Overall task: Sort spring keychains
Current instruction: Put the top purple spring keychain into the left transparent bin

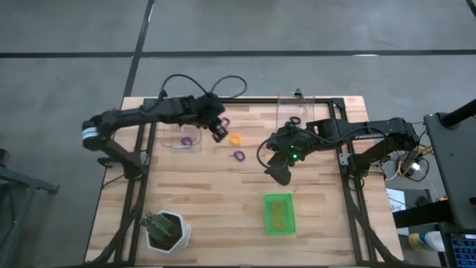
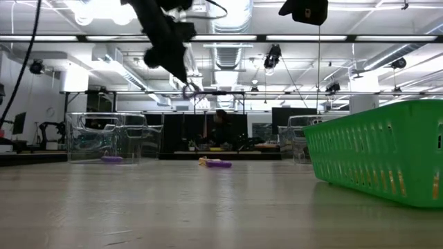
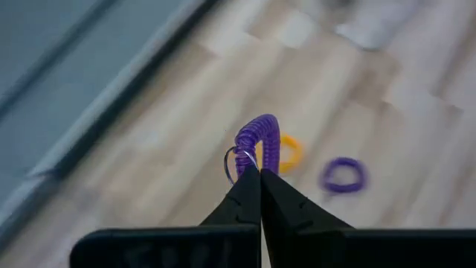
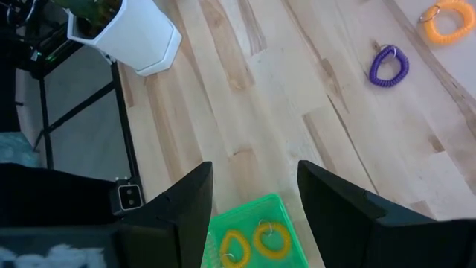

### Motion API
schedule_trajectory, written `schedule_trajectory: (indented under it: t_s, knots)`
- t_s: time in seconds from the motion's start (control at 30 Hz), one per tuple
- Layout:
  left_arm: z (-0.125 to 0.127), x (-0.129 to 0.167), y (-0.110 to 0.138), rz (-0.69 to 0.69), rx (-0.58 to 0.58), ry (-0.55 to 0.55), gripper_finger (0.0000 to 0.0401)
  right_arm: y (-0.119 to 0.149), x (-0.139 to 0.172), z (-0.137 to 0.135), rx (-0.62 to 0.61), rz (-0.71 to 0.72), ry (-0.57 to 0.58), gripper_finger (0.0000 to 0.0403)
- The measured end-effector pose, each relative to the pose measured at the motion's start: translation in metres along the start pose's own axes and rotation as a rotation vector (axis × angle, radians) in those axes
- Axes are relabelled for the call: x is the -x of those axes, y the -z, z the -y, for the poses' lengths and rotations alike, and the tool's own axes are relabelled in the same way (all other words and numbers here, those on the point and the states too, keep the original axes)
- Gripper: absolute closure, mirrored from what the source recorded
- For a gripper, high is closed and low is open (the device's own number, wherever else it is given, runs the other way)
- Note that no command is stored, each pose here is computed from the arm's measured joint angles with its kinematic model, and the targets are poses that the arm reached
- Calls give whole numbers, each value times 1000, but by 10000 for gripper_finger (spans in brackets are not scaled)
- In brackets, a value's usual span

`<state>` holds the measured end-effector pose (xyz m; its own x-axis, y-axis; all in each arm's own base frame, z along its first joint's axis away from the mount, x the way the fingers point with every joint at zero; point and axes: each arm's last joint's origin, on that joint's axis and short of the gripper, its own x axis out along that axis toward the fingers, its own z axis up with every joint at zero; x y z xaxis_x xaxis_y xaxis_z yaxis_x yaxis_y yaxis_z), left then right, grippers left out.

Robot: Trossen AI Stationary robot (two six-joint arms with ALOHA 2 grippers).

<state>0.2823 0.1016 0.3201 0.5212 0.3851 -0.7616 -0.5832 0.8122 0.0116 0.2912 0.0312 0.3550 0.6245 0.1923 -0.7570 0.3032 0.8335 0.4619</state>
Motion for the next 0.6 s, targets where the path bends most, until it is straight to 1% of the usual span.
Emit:
schedule_trajectory:
  t_s: [0.07, 0.13, 0.27, 0.33, 0.47, 0.53, 0.6]
  knots:
    - [-8, 16, 3, 17, 13, -80, 401, 0, 0, 0, 1, 0, 0, 211]
    - [-15, 26, 10, -5, 18, -139, 401, 0, 0, 0, 5, 0, 0, 211]
    - [-27, 37, 23, -60, 34, -237, 401, 0, 0, 0, 9, 0, 0, 211]
    - [-33, 41, 29, -79, 64, -280, 401, 0, 0, 0, 10, 1, -1, 211]
    - [-45, 32, 46, -174, 152, -357, 401, 0, 0, 0, 13, 2, -1, 211]
    - [-47, 25, 54, -214, 181, -354, 401, 0, 0, 0, 17, 3, -1, 211]
    - [-50, 16, 64, -249, 185, -362, 401, 0, 0, 0, 21, 3, -1, 211]
